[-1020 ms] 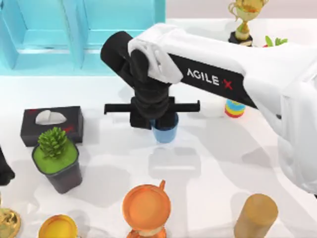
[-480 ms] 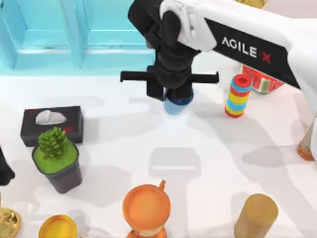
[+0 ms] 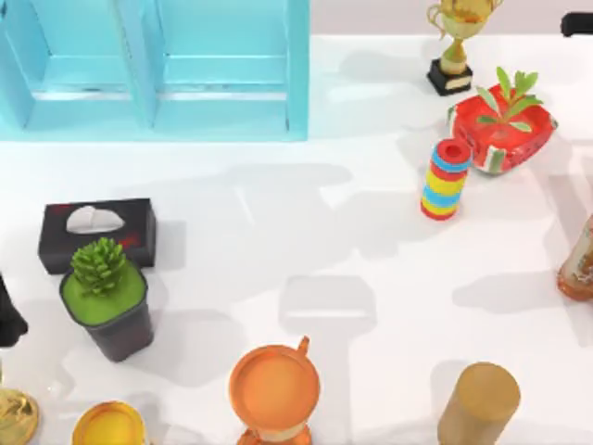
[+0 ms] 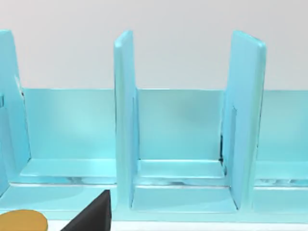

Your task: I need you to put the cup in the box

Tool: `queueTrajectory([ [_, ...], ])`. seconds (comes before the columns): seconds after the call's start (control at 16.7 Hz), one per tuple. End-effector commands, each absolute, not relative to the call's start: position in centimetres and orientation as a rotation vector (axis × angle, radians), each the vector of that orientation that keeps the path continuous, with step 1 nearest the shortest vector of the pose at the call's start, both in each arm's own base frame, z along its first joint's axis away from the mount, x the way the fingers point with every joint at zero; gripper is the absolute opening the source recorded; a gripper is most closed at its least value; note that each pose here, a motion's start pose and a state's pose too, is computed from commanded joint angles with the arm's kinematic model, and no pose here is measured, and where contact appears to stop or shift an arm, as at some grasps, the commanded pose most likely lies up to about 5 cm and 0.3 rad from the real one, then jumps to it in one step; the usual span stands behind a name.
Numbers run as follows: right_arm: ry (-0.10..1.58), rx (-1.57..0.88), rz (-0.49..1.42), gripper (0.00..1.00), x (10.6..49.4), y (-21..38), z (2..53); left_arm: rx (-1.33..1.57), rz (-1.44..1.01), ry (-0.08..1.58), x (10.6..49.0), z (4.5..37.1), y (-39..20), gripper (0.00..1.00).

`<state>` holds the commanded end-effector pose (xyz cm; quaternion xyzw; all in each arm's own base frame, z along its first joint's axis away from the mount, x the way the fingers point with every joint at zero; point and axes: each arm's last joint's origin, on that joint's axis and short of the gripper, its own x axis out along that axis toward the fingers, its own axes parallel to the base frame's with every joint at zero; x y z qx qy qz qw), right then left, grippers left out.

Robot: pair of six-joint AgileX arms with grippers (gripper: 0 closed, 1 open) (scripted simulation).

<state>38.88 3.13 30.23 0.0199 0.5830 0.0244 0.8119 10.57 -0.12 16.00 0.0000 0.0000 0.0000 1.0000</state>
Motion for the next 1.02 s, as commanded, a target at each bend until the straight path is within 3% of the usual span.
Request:
queueTrajectory([
  [0.18, 1.303, 0.013, 0.011, 0.0, 34.5, -5.3, 30.5, 0.0, 0.0, 0.0, 10.6, 16.0, -0.1, 1.0],
  [0.42, 1.398, 0.019, 0.004, 0.0, 30.2, -10.8, 28.7, 0.0, 0.0, 0.0, 10.6, 16.0, -0.1, 1.0],
  [1.02, 1.439, 0.03, 0.012, 0.0, 29.6, -12.0, 26.7, 0.0, 0.0, 0.0, 10.6, 16.0, -0.1, 1.0],
])
